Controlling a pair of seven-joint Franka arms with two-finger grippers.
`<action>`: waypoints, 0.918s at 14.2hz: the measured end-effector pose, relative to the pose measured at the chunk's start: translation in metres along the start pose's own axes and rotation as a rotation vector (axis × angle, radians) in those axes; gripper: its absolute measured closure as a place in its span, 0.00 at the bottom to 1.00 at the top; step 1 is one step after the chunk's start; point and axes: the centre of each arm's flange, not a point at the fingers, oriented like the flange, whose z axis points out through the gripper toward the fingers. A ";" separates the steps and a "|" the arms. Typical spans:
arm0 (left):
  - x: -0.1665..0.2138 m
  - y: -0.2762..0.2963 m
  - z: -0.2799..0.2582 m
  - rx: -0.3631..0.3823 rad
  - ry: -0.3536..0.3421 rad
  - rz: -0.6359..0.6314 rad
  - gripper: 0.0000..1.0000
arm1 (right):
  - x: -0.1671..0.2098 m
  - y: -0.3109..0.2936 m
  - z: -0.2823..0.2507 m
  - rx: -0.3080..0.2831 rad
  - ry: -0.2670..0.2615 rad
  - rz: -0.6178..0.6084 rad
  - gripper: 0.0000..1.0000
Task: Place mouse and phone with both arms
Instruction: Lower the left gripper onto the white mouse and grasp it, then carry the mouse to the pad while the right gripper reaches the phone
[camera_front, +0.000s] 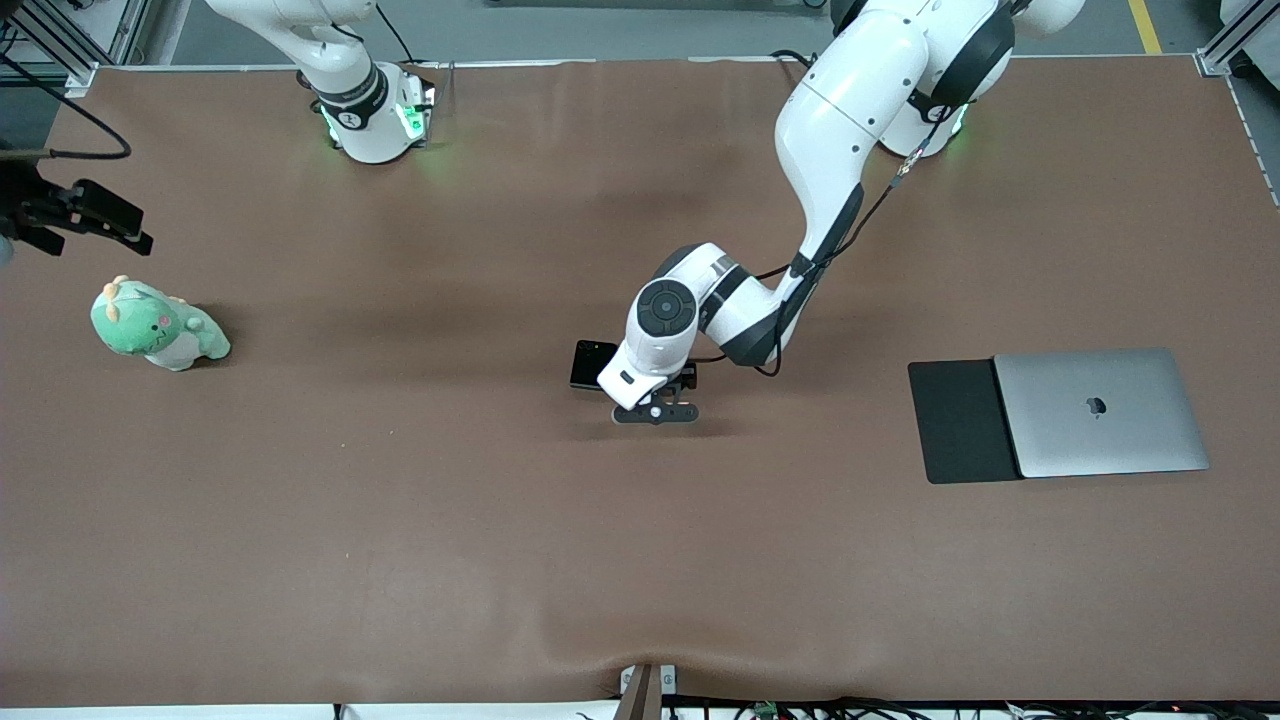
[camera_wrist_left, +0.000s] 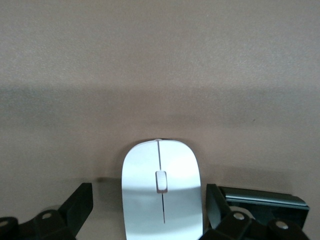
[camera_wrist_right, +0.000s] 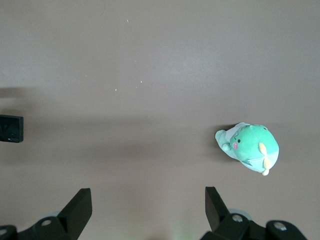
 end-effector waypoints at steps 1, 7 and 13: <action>0.000 0.000 0.000 0.000 0.000 -0.011 0.00 | 0.000 0.000 -0.001 0.000 0.001 0.002 0.00; -0.010 0.010 0.000 0.022 0.027 -0.076 0.41 | 0.003 0.001 0.005 0.000 -0.011 0.004 0.00; 0.017 -0.017 -0.027 0.056 0.023 -0.100 0.41 | 0.026 -0.021 0.032 0.010 -0.016 -0.035 0.00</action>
